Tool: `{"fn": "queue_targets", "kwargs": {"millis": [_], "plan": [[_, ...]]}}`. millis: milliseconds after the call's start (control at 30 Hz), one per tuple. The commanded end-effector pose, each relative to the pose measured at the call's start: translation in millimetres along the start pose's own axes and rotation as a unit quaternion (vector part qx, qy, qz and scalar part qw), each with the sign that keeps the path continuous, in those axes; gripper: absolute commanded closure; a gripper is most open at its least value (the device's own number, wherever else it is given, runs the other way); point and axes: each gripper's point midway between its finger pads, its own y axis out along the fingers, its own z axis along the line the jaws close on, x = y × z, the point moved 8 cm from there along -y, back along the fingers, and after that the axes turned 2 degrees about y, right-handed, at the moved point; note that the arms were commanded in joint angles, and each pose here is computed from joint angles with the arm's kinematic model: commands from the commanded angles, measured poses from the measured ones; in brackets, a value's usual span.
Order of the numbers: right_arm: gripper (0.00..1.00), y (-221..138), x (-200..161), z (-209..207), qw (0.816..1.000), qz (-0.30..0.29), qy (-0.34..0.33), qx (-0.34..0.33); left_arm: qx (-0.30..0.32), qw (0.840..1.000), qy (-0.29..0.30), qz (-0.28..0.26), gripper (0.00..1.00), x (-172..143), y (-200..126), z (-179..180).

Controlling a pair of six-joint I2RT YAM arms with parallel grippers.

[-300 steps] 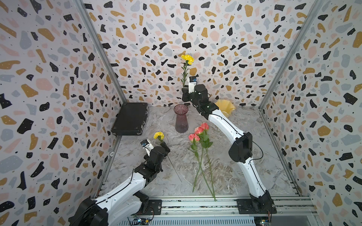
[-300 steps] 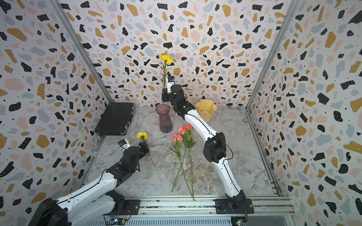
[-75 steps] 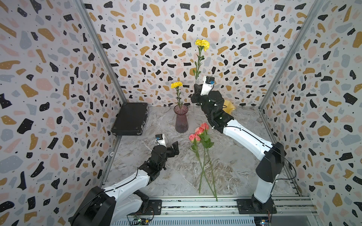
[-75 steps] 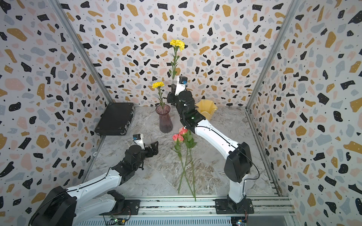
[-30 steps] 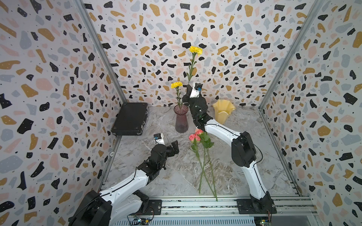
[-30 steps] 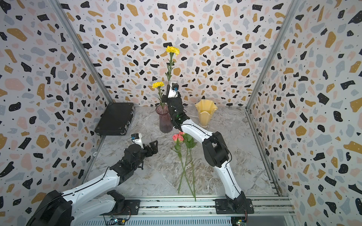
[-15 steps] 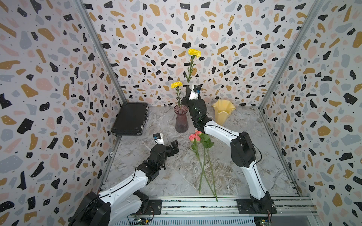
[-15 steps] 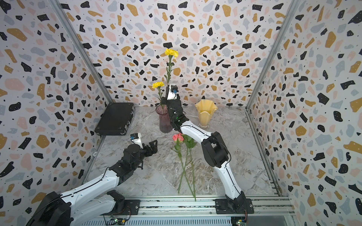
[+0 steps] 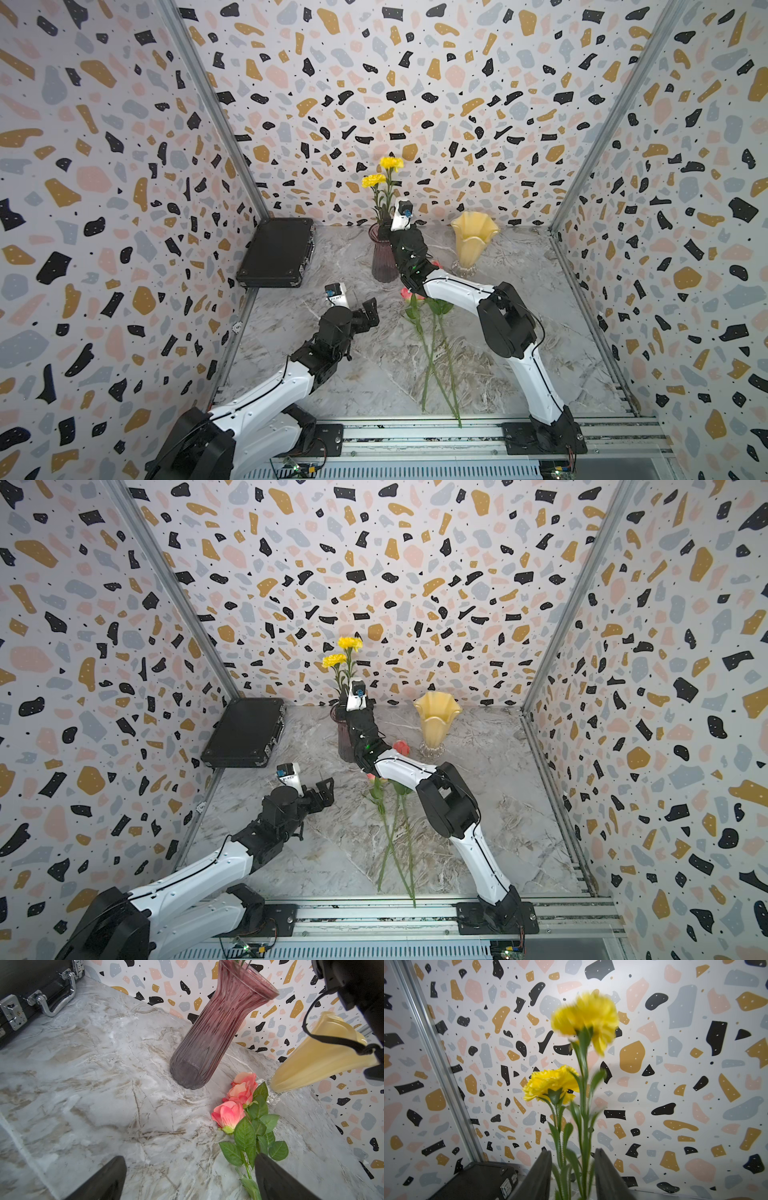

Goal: Arrange the flowers in different vases according to their colors
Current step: Insert the flower into the vase, then pick up the flower at the center of the board.

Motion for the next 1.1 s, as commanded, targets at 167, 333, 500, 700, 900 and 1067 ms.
{"fn": "queue_targets", "kwargs": {"millis": [167,333,500,700,900,1067], "plan": [[0.58,-35,85,2,0.999,-0.034,0.018,-0.019,0.01,1.0,-0.014,-0.014,0.01,9,2,-3],[0.56,-67,113,-1,1.0,-0.001,-0.004,-0.002,0.103,0.994,-0.041,-0.002,0.01,8,2,13],[0.45,-130,68,-27,0.974,0.219,-0.054,0.035,0.177,0.976,-0.127,-0.026,0.01,3,-4,31],[0.24,-220,-22,-72,0.889,0.446,-0.089,0.048,0.005,0.99,-0.14,-0.031,0.0,-8,6,9],[0.3,-276,-52,-82,0.847,0.518,-0.023,0.118,-0.077,0.995,-0.061,0.001,0.01,-7,13,-14],[0.4,-292,-47,-81,0.861,0.482,0.053,0.152,-0.006,0.997,-0.069,0.022,0.0,-9,19,-4]]}}
